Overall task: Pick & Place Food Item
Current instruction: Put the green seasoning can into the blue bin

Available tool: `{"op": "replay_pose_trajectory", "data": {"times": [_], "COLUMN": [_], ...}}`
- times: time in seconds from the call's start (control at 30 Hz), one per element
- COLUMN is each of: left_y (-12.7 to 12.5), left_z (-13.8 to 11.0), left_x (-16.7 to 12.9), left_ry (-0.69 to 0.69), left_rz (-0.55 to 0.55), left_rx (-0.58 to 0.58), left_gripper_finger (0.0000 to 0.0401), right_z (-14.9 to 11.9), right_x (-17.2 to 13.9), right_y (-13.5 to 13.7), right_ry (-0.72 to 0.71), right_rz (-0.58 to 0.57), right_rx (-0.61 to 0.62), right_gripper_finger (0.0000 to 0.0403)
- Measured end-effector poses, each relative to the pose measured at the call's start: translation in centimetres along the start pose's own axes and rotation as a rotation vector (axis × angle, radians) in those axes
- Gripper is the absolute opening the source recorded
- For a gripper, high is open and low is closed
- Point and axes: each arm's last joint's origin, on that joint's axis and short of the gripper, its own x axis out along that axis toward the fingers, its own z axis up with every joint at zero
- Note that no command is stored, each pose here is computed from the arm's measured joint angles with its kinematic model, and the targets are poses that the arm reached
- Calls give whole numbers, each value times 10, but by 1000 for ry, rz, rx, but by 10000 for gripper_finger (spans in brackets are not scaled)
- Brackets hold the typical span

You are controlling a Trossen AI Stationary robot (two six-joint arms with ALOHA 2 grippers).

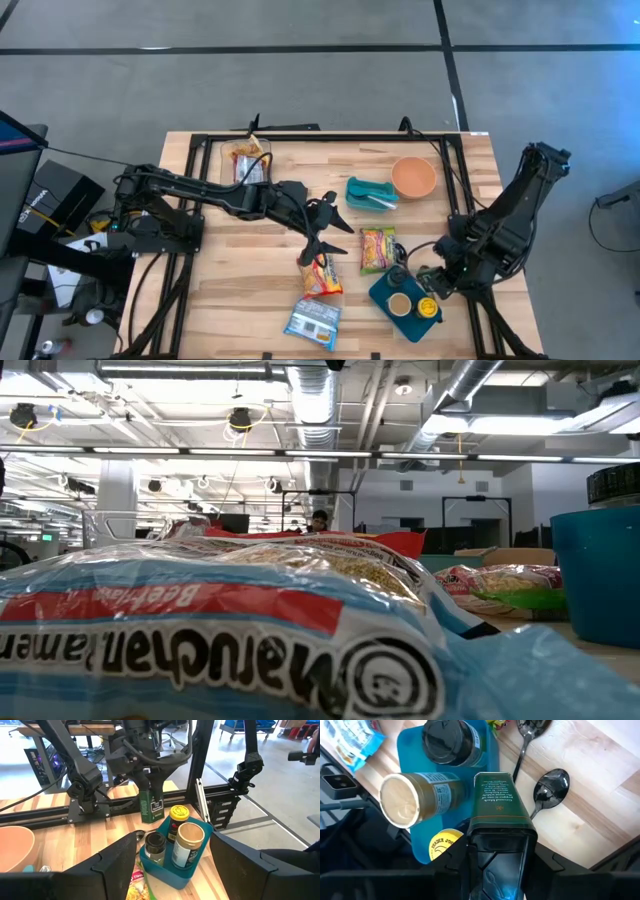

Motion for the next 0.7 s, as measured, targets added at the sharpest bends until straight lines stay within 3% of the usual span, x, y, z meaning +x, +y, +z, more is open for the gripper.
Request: {"op": "replay_pose_trajectory", "data": {"times": [0.7], "left_y": [0], "left_z": [0], "left_x": [0], "left_ry": [0], "left_rz": [0], "left_rx": [0], "left_gripper_finger": [246], "right_z": [16], "right_x": [16], "right_y": [13], "right_ry": [22], "right_rz": [-28], "right_rx": [-5], "right_gripper_finger": [118]}}
